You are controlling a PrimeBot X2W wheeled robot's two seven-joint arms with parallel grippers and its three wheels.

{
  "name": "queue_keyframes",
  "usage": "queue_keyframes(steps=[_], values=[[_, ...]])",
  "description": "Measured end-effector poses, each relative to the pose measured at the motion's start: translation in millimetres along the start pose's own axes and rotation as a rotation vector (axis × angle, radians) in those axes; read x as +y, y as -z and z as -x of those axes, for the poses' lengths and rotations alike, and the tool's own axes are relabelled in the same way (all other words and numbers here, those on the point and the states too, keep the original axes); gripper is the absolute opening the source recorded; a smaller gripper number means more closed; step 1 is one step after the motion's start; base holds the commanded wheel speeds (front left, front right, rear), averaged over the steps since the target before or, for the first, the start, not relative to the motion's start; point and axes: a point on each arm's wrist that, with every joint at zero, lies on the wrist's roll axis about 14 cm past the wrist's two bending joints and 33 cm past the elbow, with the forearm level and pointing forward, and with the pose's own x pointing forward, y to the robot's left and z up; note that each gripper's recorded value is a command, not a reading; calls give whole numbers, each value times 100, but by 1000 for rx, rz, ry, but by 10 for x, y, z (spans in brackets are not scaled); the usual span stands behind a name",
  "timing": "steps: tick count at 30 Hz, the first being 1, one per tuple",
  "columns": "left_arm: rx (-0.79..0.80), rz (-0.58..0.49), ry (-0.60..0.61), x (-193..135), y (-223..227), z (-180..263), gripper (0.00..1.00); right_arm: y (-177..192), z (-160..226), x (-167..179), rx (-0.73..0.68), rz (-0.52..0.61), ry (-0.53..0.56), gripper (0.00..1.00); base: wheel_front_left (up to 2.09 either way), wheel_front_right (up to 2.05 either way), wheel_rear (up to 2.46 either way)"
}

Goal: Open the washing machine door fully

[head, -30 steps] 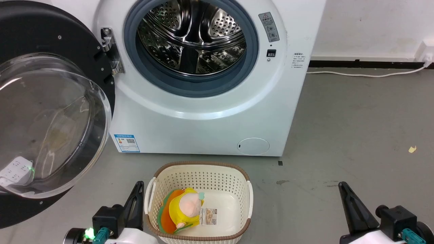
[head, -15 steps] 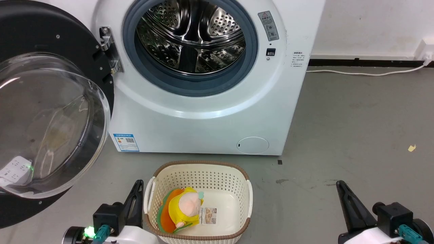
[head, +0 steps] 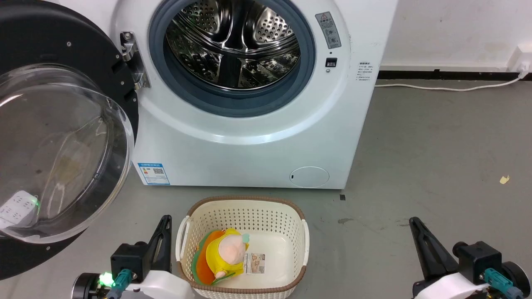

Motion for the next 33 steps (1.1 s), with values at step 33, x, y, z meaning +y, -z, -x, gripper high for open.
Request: queue_keyframes(steps=[33], values=[[36, -31, -22, 48, -22, -48, 0, -27, -95, 36, 35, 31, -14, 0, 0, 0, 0]])
